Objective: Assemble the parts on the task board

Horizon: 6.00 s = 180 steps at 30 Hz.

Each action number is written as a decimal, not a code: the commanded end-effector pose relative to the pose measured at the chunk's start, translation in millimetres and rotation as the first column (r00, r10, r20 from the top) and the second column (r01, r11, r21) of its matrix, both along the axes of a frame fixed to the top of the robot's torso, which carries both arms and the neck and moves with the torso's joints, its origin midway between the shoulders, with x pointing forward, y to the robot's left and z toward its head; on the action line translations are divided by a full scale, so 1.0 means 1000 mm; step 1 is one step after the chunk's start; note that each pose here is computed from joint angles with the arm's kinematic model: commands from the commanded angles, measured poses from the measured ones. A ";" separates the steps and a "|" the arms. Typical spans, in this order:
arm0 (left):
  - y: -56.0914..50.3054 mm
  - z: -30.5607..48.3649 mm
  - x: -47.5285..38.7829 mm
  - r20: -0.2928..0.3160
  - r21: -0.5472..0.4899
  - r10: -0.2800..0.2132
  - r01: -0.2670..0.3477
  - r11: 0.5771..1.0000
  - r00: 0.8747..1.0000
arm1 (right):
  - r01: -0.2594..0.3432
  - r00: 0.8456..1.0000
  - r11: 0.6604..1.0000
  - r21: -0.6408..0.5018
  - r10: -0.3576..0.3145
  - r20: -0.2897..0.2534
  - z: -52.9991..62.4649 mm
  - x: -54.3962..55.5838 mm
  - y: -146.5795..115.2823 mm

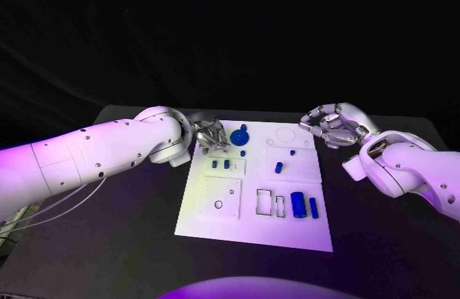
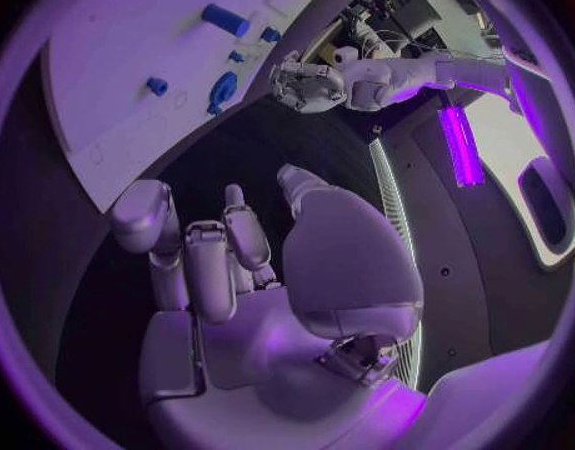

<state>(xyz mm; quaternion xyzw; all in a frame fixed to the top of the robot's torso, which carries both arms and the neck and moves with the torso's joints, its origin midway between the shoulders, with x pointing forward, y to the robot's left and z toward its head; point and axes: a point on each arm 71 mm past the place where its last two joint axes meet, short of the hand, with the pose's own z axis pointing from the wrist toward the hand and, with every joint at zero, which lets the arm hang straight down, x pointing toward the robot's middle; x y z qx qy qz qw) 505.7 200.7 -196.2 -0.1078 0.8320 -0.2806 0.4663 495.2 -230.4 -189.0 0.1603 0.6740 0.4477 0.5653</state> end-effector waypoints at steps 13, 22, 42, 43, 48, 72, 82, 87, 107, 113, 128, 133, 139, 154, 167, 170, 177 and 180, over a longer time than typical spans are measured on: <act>-0.035 -0.0018 -0.0048 0.365 -0.068 -0.209 0.250 0.966 0.907 | 0.003 1.000 1.000 -0.003 -0.003 0.007 0.001 -0.001 0.002; -0.045 -0.0128 -0.0026 0.367 0.100 -0.305 0.289 0.952 0.879 | 0.013 1.000 1.000 -0.008 -0.013 0.015 0.001 -0.002 0.003; -0.054 -0.0280 0.0070 0.335 0.245 -0.321 0.247 0.938 0.886 | 0.016 1.000 1.000 -0.010 -0.016 0.016 0.001 -0.002 0.002; -0.054 -0.0284 0.0072 0.332 0.247 -0.321 0.247 0.937 0.887 | 0.016 1.000 1.000 -0.010 -0.016 0.016 0.001 -0.002 0.002; -0.056 -0.0300 0.0070 0.315 0.255 -0.328 0.253 0.933 0.891 | 0.016 1.000 1.000 -0.010 -0.016 0.016 0.001 -0.002 0.002; -0.061 -0.0399 0.0069 0.260 0.275 -0.338 0.266 0.924 0.905 | 0.010 1.000 1.000 -0.008 -0.009 0.014 0.001 -0.003 0.004; -0.061 -0.0408 0.0069 0.252 0.277 -0.332 0.261 0.925 0.909 | 0.009 1.000 1.000 -0.008 -0.009 0.015 0.002 -0.003 0.004; -0.061 -0.0395 0.0076 0.267 0.259 -0.320 0.252 0.932 0.909 | 0.010 1.000 1.000 -0.008 -0.009 0.016 0.002 -0.003 0.004; -0.042 -0.0172 0.0018 0.333 0.100 -0.239 0.217 0.971 0.912 | 0.014 1.000 1.000 -0.008 -0.014 0.023 0.001 -0.002 0.002; -0.023 -0.0102 -0.0026 0.329 0.064 -0.207 0.197 0.978 0.921 | 0.016 1.000 1.000 -0.008 -0.016 0.022 0.001 -0.002 0.001; 0.007 -0.0170 -0.0039 0.264 0.095 -0.173 0.153 0.984 0.949 | 0.018 1.000 1.000 -0.008 -0.018 0.020 0.001 -0.002 0.000; 0.007 -0.0210 -0.0039 0.260 0.108 -0.179 0.156 0.982 0.949 | 0.017 1.000 1.000 -0.008 -0.017 0.020 0.001 -0.002 0.000; 0.004 -0.0260 -0.0026 0.257 0.124 -0.187 0.160 0.979 0.948 | 0.017 1.000 1.000 -0.008 -0.017 0.020 0.001 -0.002 0.000; 0.001 -0.0371 -0.0014 0.248 0.135 -0.183 0.153 0.979 0.951 | 0.016 1.000 1.000 -0.008 -0.016 0.019 0.001 -0.002 0.001; -0.001 -0.0365 -0.0018 0.261 0.140 -0.185 0.153 0.978 0.947 | 0.017 1.000 1.000 -0.008 -0.017 0.020 0.001 -0.002 0.000; -0.001 -0.0362 -0.0016 0.266 0.142 -0.182 0.149 0.979 0.947 | 0.017 1.000 1.000 -0.008 -0.017 0.020 0.001 -0.002 0.000; -0.004 -0.0362 -0.0015 0.266 0.142 -0.183 0.150 0.978 0.946 | 0.016 1.000 1.000 -0.008 -0.016 0.019 0.001 -0.002 0.000; -0.005 -0.0380 -0.0018 0.241 0.150 -0.180 0.146 0.978 0.954 | 0.016 1.000 1.000 -0.008 -0.016 0.020 0.001 -0.002 0.001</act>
